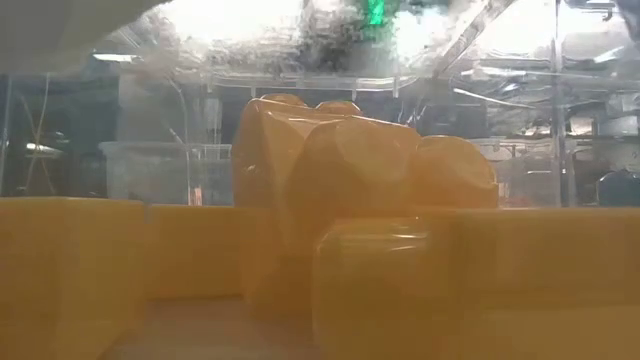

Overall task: Sort blocks
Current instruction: Put the blue game piece into the top left transparent bin

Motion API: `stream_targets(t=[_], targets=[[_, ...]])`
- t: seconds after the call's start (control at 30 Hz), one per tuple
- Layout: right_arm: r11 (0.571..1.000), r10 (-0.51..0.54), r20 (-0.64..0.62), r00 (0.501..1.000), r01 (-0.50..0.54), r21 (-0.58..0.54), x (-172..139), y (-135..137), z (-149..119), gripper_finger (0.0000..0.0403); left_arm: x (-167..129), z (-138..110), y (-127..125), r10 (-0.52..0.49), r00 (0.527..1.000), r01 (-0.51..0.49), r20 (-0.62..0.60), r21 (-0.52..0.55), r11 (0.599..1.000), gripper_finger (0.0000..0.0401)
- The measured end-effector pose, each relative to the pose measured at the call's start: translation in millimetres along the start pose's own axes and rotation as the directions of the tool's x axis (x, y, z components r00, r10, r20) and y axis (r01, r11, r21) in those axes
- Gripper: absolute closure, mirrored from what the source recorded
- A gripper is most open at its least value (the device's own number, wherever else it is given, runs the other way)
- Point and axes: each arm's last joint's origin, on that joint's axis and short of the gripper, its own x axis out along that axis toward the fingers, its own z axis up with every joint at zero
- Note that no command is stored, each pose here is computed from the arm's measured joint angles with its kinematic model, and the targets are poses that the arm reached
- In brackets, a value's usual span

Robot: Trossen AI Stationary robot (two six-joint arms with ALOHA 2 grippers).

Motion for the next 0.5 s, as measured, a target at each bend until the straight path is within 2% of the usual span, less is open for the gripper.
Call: stream_targets(t=[0.13,0.27,0.4,0.5], targets=[[0.997,0.063,-0.011,0.998,-0.062,0.045,29.3,-27.0,-13.5,0.028,2.7,-1.6,-0.9,0.01,1.0,-0.01,0.023,-0.013,1.0,0.0151],[0.988,0.118,0.041,0.992,-0.121,0.091,52.7,-44.6,-29.5,0.028,5.6,-2.2,-1.5,0.052,0.995,-0.052,0.086,0.0,0.999,0.0151],[0.983,0.125,0.047,0.991,-0.13,0.129,77.6,-54.4,-42.0,0.028,8.2,-2.8,-2.4,0.091,0.985,-0.091,0.144,-0.003,0.996,0.0151],[0.971,0.182,0.033,0.983,-0.185,0.151,96.8,-51.6,-45.0,0.028,10.2,-4.2,-2.9,0.111,0.98,-0.111,0.165,-0.01,0.994,0.0151]])
